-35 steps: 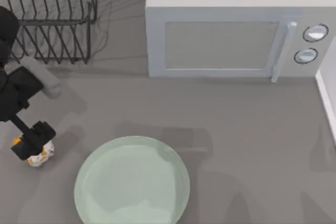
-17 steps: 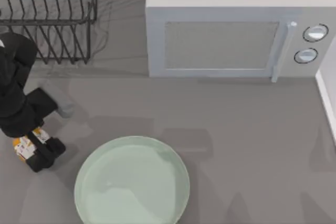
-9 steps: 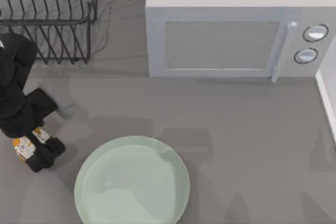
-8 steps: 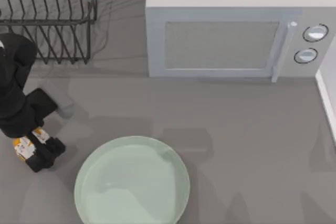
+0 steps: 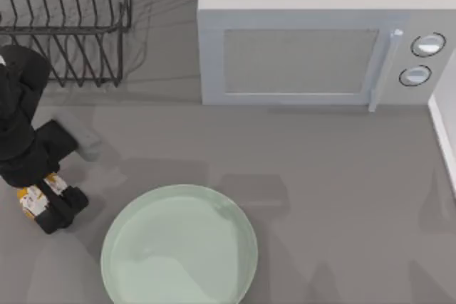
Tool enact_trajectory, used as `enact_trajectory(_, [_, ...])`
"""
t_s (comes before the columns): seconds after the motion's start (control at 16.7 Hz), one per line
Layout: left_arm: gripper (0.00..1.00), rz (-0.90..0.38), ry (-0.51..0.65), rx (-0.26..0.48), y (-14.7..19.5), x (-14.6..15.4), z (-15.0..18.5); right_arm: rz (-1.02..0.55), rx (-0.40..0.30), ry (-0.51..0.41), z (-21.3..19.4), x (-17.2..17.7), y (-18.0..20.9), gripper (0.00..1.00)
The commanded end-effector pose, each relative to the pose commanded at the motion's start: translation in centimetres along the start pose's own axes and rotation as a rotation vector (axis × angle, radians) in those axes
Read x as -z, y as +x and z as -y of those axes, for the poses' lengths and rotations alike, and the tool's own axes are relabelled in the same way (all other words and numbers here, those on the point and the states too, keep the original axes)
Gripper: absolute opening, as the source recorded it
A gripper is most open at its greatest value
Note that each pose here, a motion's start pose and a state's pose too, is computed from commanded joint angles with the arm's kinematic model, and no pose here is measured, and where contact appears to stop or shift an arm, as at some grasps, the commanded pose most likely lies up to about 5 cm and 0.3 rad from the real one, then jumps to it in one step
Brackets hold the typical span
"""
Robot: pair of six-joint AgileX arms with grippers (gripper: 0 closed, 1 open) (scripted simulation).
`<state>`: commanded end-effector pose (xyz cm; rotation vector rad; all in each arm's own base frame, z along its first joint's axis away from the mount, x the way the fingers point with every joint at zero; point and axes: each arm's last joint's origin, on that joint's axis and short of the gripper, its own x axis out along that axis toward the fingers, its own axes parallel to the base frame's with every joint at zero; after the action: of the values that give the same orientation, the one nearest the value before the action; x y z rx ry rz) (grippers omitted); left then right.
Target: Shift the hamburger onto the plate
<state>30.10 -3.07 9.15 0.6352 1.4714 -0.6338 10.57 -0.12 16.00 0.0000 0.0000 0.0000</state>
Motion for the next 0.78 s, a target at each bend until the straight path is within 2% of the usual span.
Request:
enact_trajectory(0.06, [0.02,0.0,0.0,0.0,0.0,0.0,0.0,0.0,0.0,0.0,0.0,0.0,0.0,1.0])
enact_trajectory(0.12, [0.0,0.0,0.0,0.0,0.0,0.0,0.0,0.0,0.0,0.0,0.0,0.0,0.0,1.0])
enact_trajectory(0.54, [0.0,0.0,0.0,0.0,0.0,0.0,0.0,0.0,0.0,0.0,0.0,0.0,0.0,1.0])
enact_trajectory(0.6, [0.0,0.029,-0.007,0.003,-2.2,0.1,0.1,0.0,0.0,0.0,0.0,0.0,0.0,1.0])
enact_trajectory(0.78, [0.0,0.033,-0.005,-0.001,-3.2,-0.2,-0.2,0.0,0.0,0.0,0.0,0.0,0.0,1.0])
